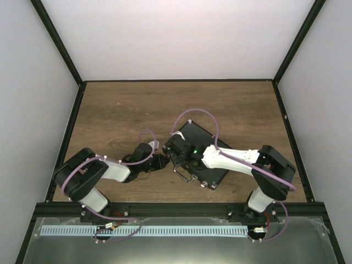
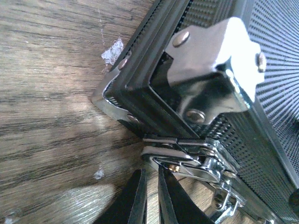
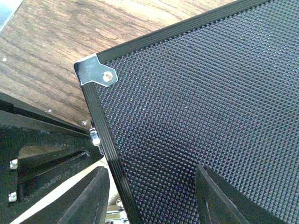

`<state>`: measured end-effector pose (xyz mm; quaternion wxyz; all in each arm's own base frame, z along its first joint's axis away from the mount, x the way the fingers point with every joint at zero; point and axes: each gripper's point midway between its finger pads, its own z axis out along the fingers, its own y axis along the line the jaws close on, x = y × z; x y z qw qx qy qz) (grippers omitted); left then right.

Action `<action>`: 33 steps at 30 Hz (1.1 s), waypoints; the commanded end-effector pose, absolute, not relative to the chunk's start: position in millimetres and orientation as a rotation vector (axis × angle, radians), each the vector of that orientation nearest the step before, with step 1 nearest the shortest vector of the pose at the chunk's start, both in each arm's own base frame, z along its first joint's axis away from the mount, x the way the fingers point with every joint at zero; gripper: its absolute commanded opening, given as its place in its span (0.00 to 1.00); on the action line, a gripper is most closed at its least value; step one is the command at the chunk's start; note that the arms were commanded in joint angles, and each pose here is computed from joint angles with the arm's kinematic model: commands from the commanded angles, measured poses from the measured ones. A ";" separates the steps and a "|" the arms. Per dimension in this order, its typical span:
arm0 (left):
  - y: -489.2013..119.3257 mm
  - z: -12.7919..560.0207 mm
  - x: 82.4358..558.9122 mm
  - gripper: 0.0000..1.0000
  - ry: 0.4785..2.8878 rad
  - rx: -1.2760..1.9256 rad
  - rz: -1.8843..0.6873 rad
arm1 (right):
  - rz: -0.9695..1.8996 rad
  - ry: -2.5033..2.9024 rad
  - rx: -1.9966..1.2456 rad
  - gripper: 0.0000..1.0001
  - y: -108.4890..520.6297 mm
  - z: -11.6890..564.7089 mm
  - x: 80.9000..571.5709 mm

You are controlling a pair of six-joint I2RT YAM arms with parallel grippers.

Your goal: Pack up texas hold em set

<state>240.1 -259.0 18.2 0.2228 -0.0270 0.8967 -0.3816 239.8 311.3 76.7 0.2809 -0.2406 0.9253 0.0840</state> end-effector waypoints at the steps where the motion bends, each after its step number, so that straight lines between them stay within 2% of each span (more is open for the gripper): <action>1: -248.6 4.4 249.8 0.11 2.478 -0.147 -0.953 | 0.279 2.791 -0.775 0.51 299.1 5.6 172.4; 6: -227.0 17.0 254.8 0.17 2.418 -0.227 -0.863 | 0.335 2.762 -0.768 0.51 308.2 19.8 175.2; 12: -205.6 48.0 251.9 0.30 2.385 -0.207 -0.756 | 0.381 2.665 -0.766 0.54 323.6 67.1 190.0; 19: -245.9 126.0 241.6 0.48 2.311 -0.049 -0.923 | 0.489 2.528 -0.687 0.73 317.1 126.8 205.5; 25: -259.1 125.3 222.1 0.63 2.306 -0.149 -1.179 | 0.487 2.548 -0.487 0.90 266.5 129.3 227.9; 33: -276.3 106.1 219.8 0.67 2.361 -0.148 -1.256 | 0.646 2.540 -0.310 0.96 234.6 126.4 235.6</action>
